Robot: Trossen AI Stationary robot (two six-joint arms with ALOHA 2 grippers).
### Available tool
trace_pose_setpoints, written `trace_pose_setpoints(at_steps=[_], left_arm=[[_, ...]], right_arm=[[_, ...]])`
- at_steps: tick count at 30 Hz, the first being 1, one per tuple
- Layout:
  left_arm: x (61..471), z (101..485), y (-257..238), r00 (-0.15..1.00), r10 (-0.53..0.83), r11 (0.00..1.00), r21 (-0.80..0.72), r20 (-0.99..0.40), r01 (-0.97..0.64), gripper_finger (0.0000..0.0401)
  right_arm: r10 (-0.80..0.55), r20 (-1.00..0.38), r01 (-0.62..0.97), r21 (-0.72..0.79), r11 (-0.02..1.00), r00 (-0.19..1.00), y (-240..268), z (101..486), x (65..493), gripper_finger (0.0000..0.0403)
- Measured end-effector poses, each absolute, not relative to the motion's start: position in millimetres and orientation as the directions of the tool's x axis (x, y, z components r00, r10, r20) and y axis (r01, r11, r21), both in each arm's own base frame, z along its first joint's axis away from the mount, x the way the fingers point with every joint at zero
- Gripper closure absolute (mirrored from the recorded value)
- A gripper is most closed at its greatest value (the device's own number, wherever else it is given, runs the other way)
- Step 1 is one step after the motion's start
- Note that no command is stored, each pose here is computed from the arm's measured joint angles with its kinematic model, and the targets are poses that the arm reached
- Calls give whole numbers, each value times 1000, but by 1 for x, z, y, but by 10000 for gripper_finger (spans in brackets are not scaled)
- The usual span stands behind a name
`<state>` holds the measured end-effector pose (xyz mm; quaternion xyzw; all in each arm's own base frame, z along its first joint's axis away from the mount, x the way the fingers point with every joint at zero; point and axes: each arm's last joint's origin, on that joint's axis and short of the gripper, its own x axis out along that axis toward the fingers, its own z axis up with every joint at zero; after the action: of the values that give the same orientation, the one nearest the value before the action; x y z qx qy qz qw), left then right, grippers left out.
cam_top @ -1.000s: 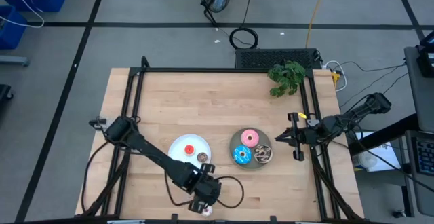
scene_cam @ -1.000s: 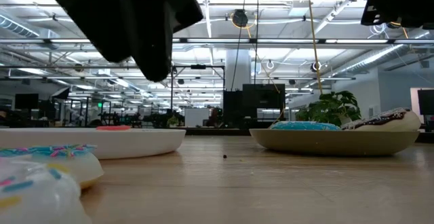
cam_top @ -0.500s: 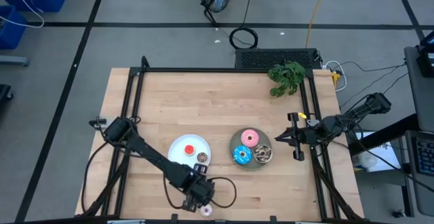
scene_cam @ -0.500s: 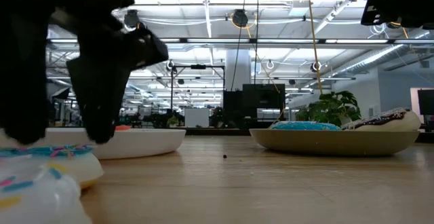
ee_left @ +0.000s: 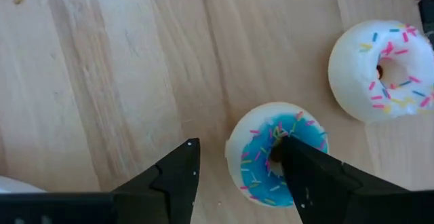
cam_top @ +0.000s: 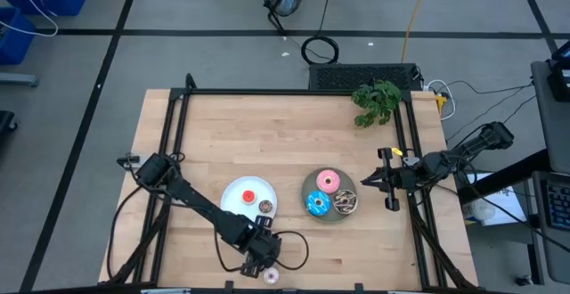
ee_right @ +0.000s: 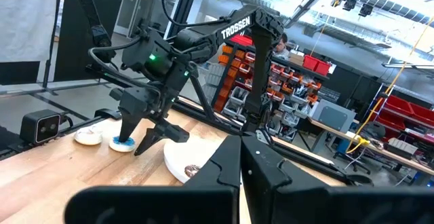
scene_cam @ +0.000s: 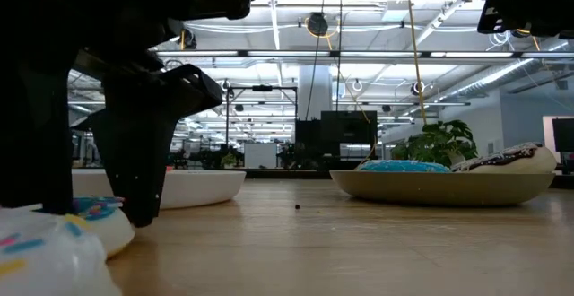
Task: Pick & Place donuts
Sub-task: Put the small blue donut on the white plate
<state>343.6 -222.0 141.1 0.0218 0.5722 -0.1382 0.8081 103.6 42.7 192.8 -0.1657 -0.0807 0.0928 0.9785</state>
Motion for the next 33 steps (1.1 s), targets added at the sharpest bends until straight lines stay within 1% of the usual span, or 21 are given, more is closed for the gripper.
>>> trace_pose_setpoints(at_steps=[3, 6, 8, 11, 16, 17, 23, 26, 30, 33], left_arm=[[342, 138, -221, 303, -195, 963, -123, -933, 241, 196], [339, 135, -219, 291, -196, 967, -136, -936, 216, 216], [337, 133, -218, 282, -202, 970, -150, -938, 193, 241], [337, 131, -219, 284, -215, 969, -167, -934, 181, 289], [340, 132, -222, 291, -272, 946, -199, -917, 257, 380], [342, 134, -223, 290, -281, 941, -203, -915, 271, 388], [347, 148, -226, 281, -282, 931, -191, -917, 312, 383], [347, 171, -225, 276, -235, 941, -147, -932, 306, 393], [341, 203, -219, 275, -144, 958, -64, -951, 280, 385], [331, 232, -214, 282, -116, 962, -37, -952, 271, 391]], right_arm=[[208, 127, -155, -339, 928, 970, 43, 193, 104, 403], [209, 127, -155, -339, 928, 970, 43, 193, 104, 403], [208, 127, -155, -340, 928, 970, 43, 193, 104, 403], [209, 127, -155, -341, 927, 970, 43, 193, 104, 403], [208, 127, -155, -341, 927, 970, 43, 193, 104, 403], [208, 127, -155, -341, 927, 970, 43, 193, 104, 403], [209, 127, -155, -341, 927, 970, 43, 193, 104, 403], [209, 127, -155, -341, 927, 970, 43, 193, 104, 403], [208, 127, -155, -341, 927, 970, 43, 193, 104, 403], [208, 127, -155, -341, 927, 970, 43, 193, 104, 403]])
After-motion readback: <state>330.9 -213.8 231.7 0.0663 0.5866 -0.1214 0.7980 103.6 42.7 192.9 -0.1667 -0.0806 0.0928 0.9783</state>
